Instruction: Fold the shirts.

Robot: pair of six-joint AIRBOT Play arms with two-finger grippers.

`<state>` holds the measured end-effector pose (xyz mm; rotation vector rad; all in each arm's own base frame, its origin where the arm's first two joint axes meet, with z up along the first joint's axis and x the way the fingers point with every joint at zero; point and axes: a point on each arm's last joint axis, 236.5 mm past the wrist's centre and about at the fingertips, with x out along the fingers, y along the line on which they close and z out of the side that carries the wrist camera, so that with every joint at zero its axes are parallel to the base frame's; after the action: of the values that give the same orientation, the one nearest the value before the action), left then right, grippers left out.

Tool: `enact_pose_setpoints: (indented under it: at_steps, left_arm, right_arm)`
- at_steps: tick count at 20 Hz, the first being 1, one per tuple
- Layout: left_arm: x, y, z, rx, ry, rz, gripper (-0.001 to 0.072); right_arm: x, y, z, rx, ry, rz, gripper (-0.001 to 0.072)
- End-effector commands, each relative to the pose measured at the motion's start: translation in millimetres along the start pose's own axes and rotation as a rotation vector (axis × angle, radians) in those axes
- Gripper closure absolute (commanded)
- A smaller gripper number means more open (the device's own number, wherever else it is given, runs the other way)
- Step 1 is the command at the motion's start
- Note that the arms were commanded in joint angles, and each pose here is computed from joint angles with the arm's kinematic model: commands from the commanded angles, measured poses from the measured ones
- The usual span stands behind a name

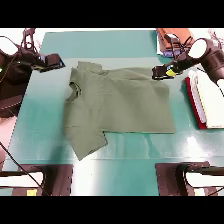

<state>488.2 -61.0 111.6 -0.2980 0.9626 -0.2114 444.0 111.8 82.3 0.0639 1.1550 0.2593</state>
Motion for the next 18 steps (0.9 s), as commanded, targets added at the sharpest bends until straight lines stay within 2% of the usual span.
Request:
enact_pose_setpoints:
  at_steps: [1,4,8,10,13,18]
  left_arm:
    - [-10,33,-53,-0.03,0.197,0.031,0.0105]
    - [-14,52,-116,-0.074,0.258,0.076,0.0105]
    - [-8,56,-235,-0.177,0.395,0.07,0.0105]
    - [-3,56,-270,-0.213,0.43,0.064,0.0106]
    - [9,46,-293,-0.271,0.438,0.02,0.0106]
    - [25,17,-300,-0.225,0.416,-0.017,0.0106]
  right_arm:
    - [-5,9,-9,-0.02,0.039,0.077,0.0348]
    - [-18,26,-40,-0.003,0.051,0.178,0.0348]
    - [-27,32,-66,0.007,0.003,0.186,0.0348]
    - [-31,31,-69,0.013,-0.038,0.181,0.0349]
    - [-36,31,-75,0.013,-0.051,0.179,0.0349]
    - [-37,32,-76,0.016,-0.048,0.181,0.0349]
